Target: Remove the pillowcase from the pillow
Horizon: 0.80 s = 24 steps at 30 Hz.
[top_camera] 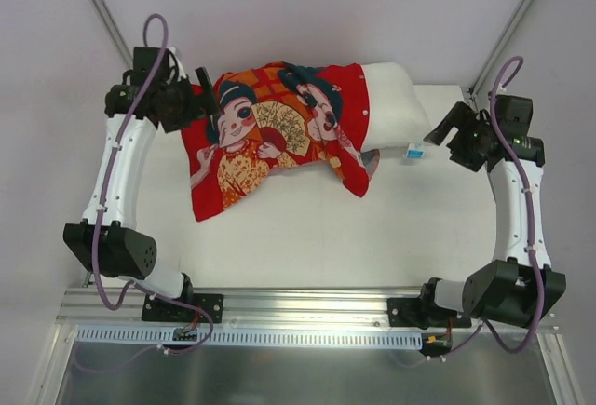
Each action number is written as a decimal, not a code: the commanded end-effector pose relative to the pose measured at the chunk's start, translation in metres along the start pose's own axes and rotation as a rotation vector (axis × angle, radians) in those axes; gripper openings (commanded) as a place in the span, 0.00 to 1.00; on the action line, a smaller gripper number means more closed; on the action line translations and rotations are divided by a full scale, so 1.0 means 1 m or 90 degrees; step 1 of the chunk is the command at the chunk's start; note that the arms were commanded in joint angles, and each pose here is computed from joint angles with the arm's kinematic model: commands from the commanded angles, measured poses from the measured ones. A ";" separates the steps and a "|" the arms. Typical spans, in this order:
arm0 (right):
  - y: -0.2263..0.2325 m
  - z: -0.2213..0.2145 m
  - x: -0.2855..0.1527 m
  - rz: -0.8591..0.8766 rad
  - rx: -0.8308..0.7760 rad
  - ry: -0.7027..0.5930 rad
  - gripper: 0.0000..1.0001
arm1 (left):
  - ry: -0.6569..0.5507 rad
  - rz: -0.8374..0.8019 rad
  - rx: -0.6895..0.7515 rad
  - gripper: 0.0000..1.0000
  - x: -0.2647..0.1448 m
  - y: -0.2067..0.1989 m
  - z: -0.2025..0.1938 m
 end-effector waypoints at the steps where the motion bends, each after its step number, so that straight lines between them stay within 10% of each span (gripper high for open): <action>1: 0.005 -0.002 0.014 0.018 -0.027 0.018 0.90 | 0.056 0.019 0.058 0.99 0.019 -0.010 -0.032; 20: 0.044 0.031 0.122 -0.056 0.013 0.042 0.97 | 0.209 0.026 0.092 0.99 0.135 -0.042 -0.118; 24: 0.073 0.044 0.156 -0.032 0.027 0.049 0.99 | 0.221 0.046 0.084 0.68 0.154 -0.038 -0.122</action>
Point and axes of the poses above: each gripper's point midway between its finger pads, its own x axis out along the fingers, its own y axis along the line the jaws close on, z = x × y, the point moved 7 cm from there along -x, back along the fingers, and after that the axes turned 13 degrees about x, right-handed, at the moved point
